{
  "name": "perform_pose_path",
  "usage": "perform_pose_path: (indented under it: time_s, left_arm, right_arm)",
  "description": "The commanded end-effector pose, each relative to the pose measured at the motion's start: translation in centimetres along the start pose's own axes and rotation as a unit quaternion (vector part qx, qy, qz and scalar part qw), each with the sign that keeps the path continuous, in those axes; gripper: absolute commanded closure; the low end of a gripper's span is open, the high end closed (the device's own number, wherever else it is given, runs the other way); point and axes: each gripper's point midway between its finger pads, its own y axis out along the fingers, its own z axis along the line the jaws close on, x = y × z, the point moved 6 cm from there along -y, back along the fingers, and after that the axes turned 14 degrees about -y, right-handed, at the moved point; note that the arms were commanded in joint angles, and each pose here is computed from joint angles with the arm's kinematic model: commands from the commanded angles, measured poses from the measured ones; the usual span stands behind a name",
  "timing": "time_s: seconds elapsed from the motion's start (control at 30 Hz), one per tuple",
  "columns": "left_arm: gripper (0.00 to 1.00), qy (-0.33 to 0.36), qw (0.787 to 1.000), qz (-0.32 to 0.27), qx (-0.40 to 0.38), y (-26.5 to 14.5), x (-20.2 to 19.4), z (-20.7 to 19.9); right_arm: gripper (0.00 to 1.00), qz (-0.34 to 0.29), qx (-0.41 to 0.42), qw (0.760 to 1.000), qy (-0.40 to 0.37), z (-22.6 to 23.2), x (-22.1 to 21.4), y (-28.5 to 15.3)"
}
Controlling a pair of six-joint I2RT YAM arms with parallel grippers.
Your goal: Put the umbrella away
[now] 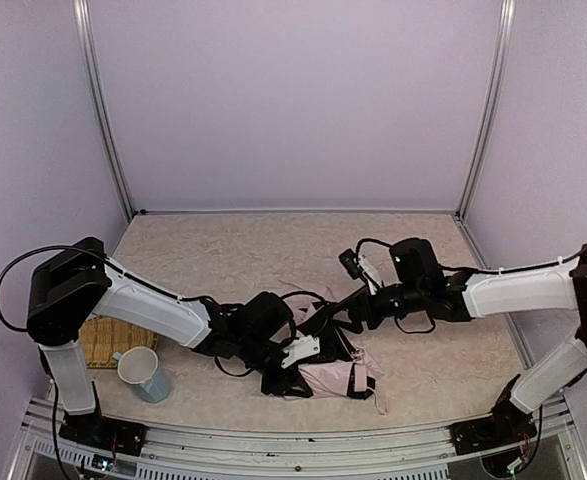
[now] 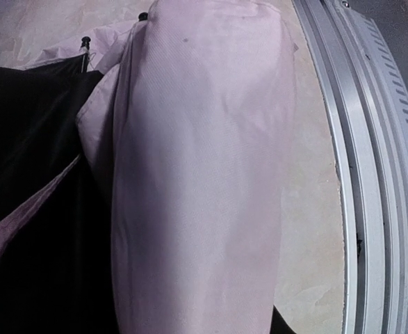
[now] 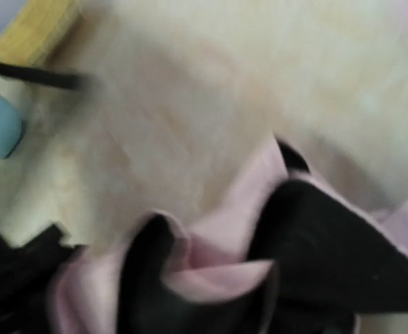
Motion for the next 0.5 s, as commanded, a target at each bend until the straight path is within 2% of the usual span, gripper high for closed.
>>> perform_pose_path:
  time_s: [0.0,0.07,0.17,0.47]
  left_arm:
    - [0.95,-0.118,0.981,0.144,-0.046,1.3,-6.2,0.4]
    - [0.95,-0.124,0.979,0.151,-0.049,1.4,-6.1,0.7]
    - [0.95,-0.137,0.976,0.157,-0.055,1.5,-6.1,1.2]
    - [0.94,-0.166,0.97,0.157,-0.084,1.4,-5.9,2.1]
  right_arm:
    - [0.29,0.002,-0.077,0.993,-0.094,1.7,-0.5,-3.6]
    - [0.3,0.014,-0.089,0.98,-0.176,4.1,-1.1,-4.3]
    - [0.29,0.049,-0.097,0.948,-0.299,7.7,-2.7,-4.6]
    - [0.27,0.099,-0.101,0.871,-0.471,12.3,-6.0,-4.2]
